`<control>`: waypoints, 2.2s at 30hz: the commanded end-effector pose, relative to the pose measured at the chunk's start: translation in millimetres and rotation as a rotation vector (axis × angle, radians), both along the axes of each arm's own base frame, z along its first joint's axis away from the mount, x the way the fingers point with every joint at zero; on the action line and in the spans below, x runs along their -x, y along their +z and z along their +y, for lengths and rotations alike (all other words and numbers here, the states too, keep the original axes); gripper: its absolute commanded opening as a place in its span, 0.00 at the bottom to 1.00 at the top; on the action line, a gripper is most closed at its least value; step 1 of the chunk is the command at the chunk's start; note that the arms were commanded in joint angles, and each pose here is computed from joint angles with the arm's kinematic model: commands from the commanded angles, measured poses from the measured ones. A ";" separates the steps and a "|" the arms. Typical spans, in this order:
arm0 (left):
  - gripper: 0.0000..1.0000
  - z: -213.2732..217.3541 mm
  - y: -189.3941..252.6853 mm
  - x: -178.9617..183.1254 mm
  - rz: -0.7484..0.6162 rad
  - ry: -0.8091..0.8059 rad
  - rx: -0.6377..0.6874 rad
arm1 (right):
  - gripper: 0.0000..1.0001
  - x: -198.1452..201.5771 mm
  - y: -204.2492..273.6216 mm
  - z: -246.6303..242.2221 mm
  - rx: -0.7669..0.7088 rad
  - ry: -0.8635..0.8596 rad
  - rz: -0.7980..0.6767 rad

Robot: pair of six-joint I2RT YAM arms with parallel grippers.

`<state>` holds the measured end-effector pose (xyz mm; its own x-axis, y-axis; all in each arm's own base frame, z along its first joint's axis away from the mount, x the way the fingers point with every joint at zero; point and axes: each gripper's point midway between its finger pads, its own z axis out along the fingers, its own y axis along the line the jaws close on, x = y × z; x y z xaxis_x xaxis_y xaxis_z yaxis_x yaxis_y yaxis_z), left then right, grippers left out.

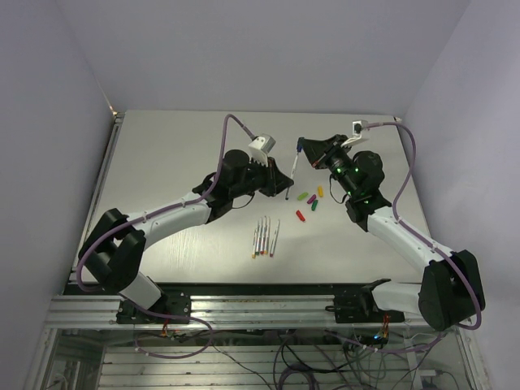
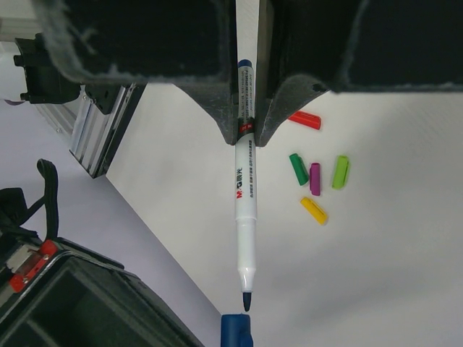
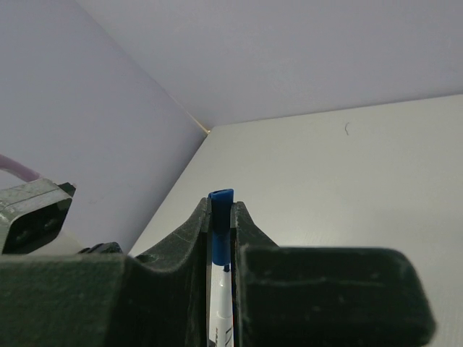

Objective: Insert the pens into the pen caps

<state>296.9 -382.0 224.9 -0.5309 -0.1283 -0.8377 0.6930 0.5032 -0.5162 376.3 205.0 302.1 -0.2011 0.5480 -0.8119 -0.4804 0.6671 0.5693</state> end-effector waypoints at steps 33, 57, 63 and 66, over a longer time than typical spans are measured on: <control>0.07 -7.0 20.0 -6.0 -0.052 0.007 0.042 | 0.00 -3.2 -1.5 1.7 0.029 -0.007 -0.046; 0.07 -3.6 22.9 -10.2 -0.053 0.046 0.065 | 0.00 15.0 -15.9 17.2 0.002 0.082 0.023; 0.07 1.6 34.8 -17.2 -0.075 0.085 0.106 | 0.00 20.9 -34.8 22.7 0.046 0.118 0.083; 0.07 5.3 40.6 -21.7 -0.088 0.107 0.123 | 0.00 23.8 -45.9 24.1 0.075 0.133 0.123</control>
